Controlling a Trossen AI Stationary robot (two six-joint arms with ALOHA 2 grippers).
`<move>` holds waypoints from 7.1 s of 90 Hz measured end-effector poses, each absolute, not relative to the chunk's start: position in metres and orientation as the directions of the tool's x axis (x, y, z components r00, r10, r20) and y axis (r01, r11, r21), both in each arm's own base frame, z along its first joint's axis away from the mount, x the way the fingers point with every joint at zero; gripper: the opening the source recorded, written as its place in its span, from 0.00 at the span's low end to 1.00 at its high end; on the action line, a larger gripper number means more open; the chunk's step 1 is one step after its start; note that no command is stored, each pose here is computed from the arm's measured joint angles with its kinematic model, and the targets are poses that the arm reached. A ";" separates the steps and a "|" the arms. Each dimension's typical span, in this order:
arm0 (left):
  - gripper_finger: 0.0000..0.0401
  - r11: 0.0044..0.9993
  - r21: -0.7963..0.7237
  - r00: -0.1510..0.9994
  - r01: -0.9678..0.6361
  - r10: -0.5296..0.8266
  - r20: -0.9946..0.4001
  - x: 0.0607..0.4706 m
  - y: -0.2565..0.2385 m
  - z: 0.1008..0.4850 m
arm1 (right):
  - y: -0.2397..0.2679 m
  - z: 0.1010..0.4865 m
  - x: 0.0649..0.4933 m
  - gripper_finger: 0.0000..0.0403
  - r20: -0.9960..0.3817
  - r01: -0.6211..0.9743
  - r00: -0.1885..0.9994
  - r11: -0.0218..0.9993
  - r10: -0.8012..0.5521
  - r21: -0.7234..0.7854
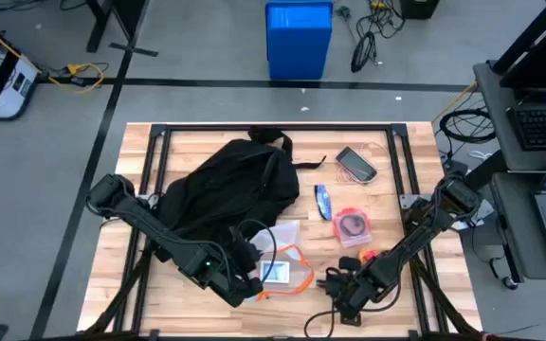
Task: Unpack backpack
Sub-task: Put the black pen into the orange zip bag, then put the blue chocolate bar into the orange zip bag
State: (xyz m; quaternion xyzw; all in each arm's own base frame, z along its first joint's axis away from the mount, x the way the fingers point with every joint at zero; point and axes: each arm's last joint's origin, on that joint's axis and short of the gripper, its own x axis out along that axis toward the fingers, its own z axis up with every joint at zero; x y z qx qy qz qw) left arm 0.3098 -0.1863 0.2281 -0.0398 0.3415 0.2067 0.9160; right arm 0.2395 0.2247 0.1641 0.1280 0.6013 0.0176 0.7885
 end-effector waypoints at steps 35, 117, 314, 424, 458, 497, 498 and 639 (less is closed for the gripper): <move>0.00 0.911 0.068 0.682 -0.406 0.351 -0.642 0.310 -0.186 0.228 | 0.219 0.158 0.235 0.24 -0.965 0.162 0.239 0.975 0.108 0.149; 0.00 0.911 0.066 0.682 -0.407 0.351 -0.642 0.310 -0.186 0.228 | 0.221 0.139 0.239 0.08 -0.978 0.185 0.196 0.977 0.069 0.106; 0.00 0.912 0.048 0.694 -0.407 0.343 -0.633 0.311 -0.188 0.229 | 0.150 0.205 0.314 0.45 -0.734 0.065 0.543 0.851 0.408 0.522; 0.00 0.913 0.043 0.697 -0.406 0.340 -0.632 0.311 -0.188 0.229 | 0.209 0.148 0.229 0.41 -0.993 0.178 0.122 0.984 0.000 0.022; 0.00 0.914 0.049 0.695 -0.403 0.341 -0.633 0.311 -0.188 0.229 | 0.206 0.140 0.238 0.22 -0.995 0.183 0.091 0.982 0.026 0.042; 0.00 0.915 0.052 0.695 -0.401 0.341 -0.633 0.311 -0.188 0.229 | 0.206 0.143 0.239 0.03 -0.992 0.223 0.109 0.972 0.058 0.081; 0.00 0.915 0.052 0.695 -0.401 0.341 -0.633 0.311 -0.188 0.229 | 0.206 0.143 0.239 0.03 -0.992 0.226 0.111 0.970 0.060 0.084; 0.00 0.910 0.050 0.693 -0.413 0.349 -0.631 0.313 -0.185 0.229 | 0.103 0.285 0.322 0.40 -0.838 0.521 0.422 0.849 -0.346 -0.088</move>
